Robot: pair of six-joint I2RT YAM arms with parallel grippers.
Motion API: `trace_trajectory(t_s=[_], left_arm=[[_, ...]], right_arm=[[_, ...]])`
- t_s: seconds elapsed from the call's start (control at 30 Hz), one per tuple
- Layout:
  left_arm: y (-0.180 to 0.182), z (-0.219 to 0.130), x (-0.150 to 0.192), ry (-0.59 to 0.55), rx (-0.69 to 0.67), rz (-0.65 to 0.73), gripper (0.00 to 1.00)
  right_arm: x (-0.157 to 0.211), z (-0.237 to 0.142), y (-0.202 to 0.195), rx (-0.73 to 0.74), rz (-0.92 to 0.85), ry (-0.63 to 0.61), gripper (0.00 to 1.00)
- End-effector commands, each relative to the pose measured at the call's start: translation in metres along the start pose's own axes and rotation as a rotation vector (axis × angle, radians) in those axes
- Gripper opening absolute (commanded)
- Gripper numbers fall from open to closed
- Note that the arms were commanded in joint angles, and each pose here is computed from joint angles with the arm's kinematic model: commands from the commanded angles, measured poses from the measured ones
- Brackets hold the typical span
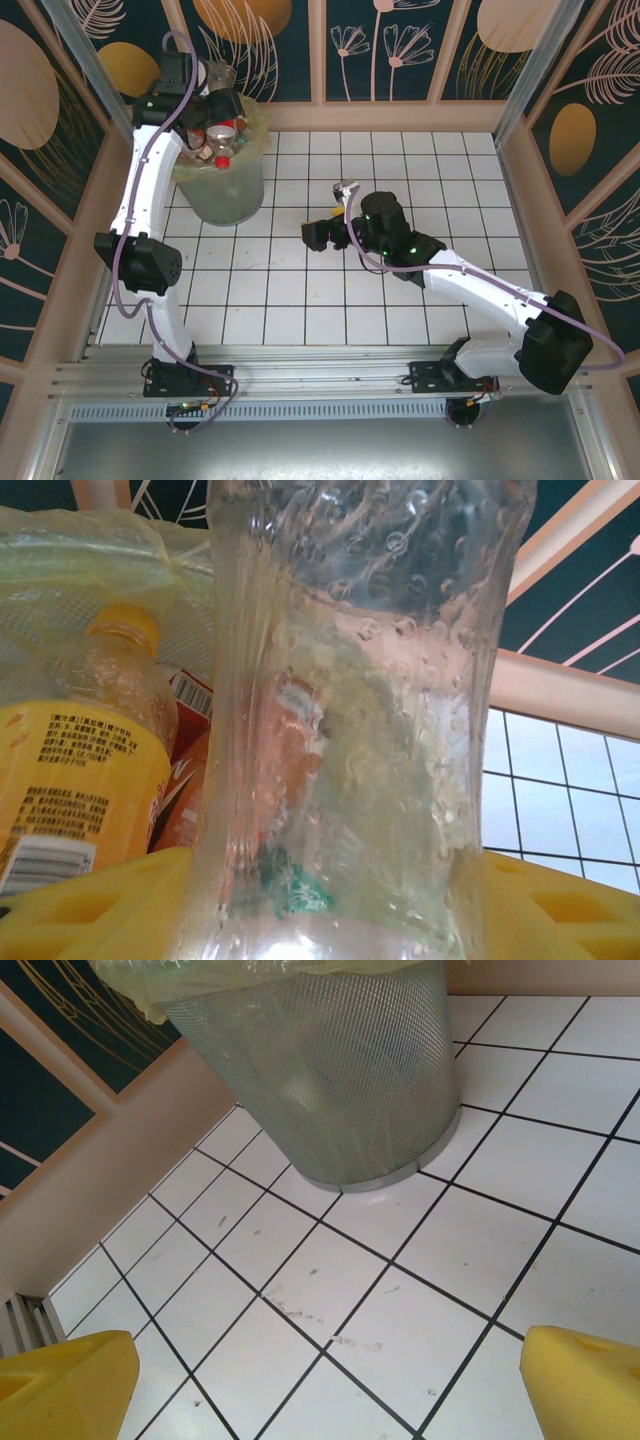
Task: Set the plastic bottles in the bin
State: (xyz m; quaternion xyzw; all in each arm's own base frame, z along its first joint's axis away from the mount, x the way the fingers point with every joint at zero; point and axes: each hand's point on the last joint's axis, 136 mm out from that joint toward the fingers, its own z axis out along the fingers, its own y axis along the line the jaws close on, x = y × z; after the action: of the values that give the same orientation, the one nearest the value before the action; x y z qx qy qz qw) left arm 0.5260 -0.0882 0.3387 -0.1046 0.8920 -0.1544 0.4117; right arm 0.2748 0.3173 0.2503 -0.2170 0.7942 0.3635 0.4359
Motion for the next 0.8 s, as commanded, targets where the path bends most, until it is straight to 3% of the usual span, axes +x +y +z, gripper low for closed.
trace_trajectory(t_s=[0.0, 0.3, 0.53, 0.63, 0.77], left_arm=[[0.013, 0.014, 0.010, 0.033, -0.067, -0.004, 0.70], [0.015, 0.012, 0.005, 0.020, -0.083, -0.003, 0.75], [0.020, 0.008, 0.000, 0.002, -0.119, 0.010, 0.72], [0.022, 0.006, -0.002, -0.007, -0.136, 0.012, 0.66], [0.014, -0.006, -0.018, -0.067, -0.108, 0.011, 0.70]], right_arm=[[-0.009, -0.006, 0.003, -0.018, 0.013, -0.040, 0.99], [-0.009, -0.007, 0.002, -0.017, 0.014, -0.042, 0.99], [-0.010, -0.007, 0.003, -0.018, 0.015, -0.044, 0.99], [-0.009, -0.008, 0.002, -0.016, 0.016, -0.043, 0.99], [-0.009, -0.008, 0.001, -0.013, 0.015, -0.043, 0.99]])
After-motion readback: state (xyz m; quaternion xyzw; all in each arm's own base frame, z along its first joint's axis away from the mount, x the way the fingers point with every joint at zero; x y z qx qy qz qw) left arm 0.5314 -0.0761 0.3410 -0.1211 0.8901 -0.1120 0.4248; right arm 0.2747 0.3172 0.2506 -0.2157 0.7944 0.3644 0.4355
